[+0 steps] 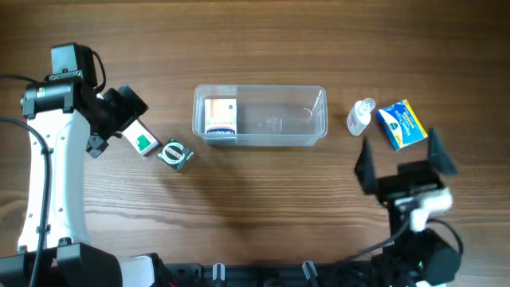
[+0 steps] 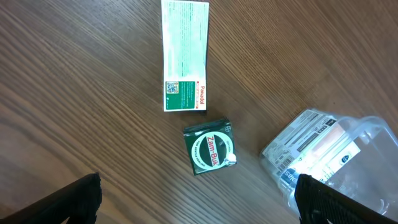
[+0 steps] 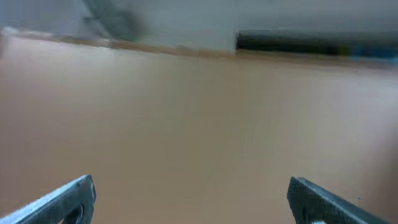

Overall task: Pack container
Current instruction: 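Swing the right arm up toward the blue Vicks packet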

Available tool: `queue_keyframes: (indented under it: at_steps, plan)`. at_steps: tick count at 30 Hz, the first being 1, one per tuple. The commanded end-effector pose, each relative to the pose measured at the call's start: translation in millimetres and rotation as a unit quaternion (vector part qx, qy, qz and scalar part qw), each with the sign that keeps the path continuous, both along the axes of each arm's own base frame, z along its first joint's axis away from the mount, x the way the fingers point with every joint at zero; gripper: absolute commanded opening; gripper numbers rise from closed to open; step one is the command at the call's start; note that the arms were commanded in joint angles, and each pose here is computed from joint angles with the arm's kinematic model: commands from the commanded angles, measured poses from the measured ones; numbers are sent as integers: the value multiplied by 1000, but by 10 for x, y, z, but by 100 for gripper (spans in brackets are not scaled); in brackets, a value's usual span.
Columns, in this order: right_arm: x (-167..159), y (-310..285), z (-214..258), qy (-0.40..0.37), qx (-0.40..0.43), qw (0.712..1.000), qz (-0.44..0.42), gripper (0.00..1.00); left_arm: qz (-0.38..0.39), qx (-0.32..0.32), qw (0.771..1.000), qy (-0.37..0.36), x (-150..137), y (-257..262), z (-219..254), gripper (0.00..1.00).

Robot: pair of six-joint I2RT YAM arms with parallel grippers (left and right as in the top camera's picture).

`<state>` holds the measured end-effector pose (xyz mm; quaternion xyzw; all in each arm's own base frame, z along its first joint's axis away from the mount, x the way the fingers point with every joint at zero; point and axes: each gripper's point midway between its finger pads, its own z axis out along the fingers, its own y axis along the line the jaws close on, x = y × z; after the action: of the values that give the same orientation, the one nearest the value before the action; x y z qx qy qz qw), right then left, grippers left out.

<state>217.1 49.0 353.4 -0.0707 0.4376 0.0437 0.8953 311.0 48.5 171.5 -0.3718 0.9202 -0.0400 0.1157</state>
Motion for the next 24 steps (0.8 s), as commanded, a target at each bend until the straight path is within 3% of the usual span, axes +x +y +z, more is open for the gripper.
queue_keyframes:
  at_steps: [1, 8, 11, 17, 24]
  plan:
    - [-36, -219, 613, 16, 120, 992, 18, 100, 1, -5, 1000, 5, -7, -4, -26, 100]
    - [-250, -546, 1255, 63, 131, 987, -69, 100, 1, -5, 1000, 5, -6, -4, -26, 100]
    - [-324, -766, 1209, 144, 135, 971, -133, 100, 1, -5, 1000, 5, -8, -4, -27, 100]
    - [-369, -784, 837, 318, 101, 930, -151, 100, 1, -6, 1000, 8, -22, -7, -30, 100]
    - [-273, -770, 707, 404, 64, 897, -171, 100, 1, -5, 1000, 8, -22, -6, -30, 100]
